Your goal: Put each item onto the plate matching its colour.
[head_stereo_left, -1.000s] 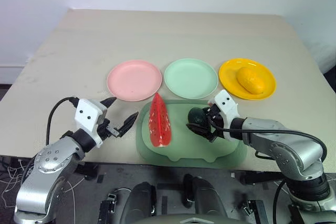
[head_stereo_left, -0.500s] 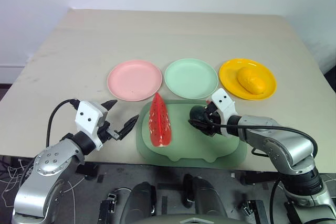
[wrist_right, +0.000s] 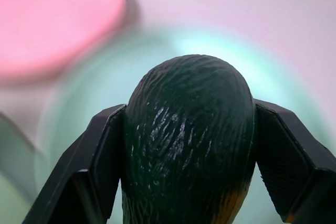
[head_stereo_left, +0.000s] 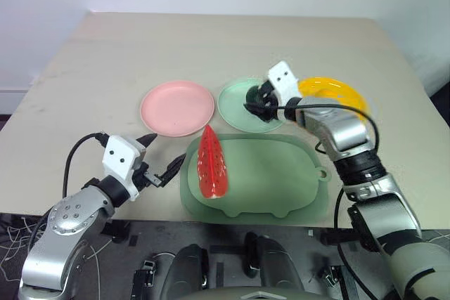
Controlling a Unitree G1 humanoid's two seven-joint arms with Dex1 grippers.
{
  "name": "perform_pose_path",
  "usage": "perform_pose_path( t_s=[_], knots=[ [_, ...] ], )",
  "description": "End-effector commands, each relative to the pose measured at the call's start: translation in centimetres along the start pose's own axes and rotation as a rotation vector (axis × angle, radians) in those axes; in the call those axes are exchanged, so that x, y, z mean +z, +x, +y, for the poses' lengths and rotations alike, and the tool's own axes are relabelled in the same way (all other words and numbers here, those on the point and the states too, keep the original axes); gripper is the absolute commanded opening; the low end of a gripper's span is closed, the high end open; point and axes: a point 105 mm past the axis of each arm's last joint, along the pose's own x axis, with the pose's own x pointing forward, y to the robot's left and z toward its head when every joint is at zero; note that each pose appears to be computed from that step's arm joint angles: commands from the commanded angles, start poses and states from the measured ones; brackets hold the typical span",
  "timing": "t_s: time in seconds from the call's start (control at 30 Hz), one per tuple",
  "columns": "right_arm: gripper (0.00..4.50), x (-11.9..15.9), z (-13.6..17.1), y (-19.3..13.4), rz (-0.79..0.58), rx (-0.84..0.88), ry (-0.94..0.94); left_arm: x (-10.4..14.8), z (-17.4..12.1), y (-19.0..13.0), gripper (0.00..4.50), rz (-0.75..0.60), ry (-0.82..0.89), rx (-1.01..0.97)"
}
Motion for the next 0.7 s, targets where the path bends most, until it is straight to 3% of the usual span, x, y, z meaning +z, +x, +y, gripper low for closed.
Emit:
perform_pose_path(
  t_s=[0.03, 0.1, 0.4, 0.53, 0.7],
  knots=[
    [3.9, 2.6, -1.4, 0.2, -0.095, -0.024, -0.097, 1.1, -0.5, -0.2, 4.5, -0.037, 0.03, 0.007],
    [4.47, 2.5, -1.7, 0.3, -0.103, -0.025, -0.116, 1.1, -0.8, -0.3, 4.5, -0.037, 0.027, 0.01],
    [4.47, 4.8, -1.6, -1.8, -0.247, -0.042, -0.142, 2.5, -1.5, 0.0, 4.5, -0.066, -0.021, 0.019],
    [4.47, 4.7, -1.5, -3.4, -0.269, -0.041, -0.199, 4.8, -2.2, 1.0, 4.5, -0.131, -0.126, 0.0],
    [4.47, 4.8, -2.2, -5.3, -0.303, -0.068, -0.248, 6.6, -3.7, 2.0, 4.5, -0.049, -0.107, -0.082]
  ],
)
